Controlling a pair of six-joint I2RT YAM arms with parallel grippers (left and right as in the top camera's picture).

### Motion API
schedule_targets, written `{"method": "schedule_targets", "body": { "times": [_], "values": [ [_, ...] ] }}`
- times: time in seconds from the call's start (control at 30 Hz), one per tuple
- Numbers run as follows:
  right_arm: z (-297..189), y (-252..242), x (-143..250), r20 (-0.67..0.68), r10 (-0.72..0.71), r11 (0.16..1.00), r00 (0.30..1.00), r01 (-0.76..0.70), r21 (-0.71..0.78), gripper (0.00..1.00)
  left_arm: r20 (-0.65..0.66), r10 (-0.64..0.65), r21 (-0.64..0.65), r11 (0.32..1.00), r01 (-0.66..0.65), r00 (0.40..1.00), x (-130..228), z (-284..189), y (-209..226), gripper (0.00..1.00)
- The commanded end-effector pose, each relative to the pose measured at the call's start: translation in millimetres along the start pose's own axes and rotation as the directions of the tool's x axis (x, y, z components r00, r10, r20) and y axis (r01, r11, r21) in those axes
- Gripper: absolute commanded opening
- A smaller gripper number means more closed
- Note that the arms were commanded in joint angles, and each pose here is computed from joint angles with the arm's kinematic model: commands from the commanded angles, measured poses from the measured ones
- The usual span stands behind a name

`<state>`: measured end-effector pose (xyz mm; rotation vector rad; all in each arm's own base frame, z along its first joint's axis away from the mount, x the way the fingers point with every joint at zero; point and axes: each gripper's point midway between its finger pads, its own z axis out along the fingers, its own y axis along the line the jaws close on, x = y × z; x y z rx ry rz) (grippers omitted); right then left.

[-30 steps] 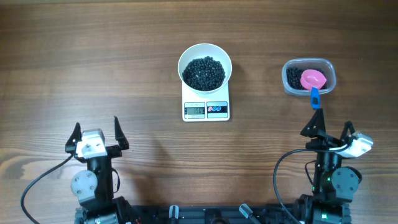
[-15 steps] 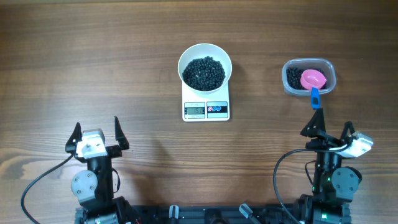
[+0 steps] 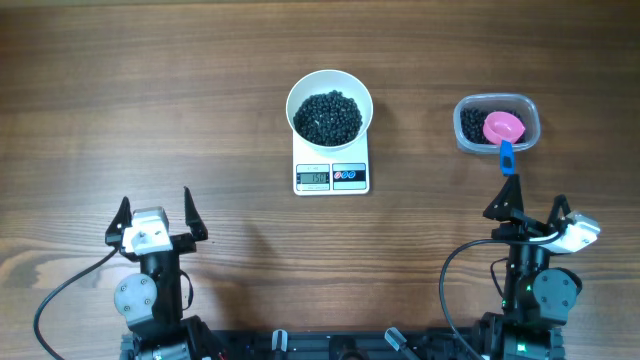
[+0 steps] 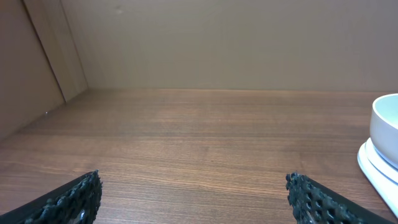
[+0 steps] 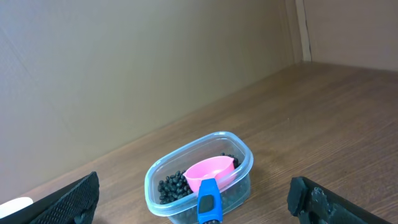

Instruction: Scoop item into bowl and weigh 150g on scale

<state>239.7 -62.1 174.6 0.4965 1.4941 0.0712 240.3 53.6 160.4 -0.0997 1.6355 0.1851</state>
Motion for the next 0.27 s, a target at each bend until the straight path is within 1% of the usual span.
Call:
{"method": "schedule_targets", "body": {
  "times": [0.0,0.23],
  "values": [
    [-0.5,2.4,-1.3,0.006,0.011,1.0,1.0,-0.011,-0.012,1.0,-0.001,-0.013,-0.004,1.0,0.013,1.0,1.6,-0.2,0.2,1.0],
    [-0.5,2.3,-1.3,0.006,0.011,1.0,1.0,-0.011,-0.012,1.0,-0.001,-0.013,-0.004,1.0,0.013,1.0,1.6,-0.2,0.2,1.0]
  ]
}}
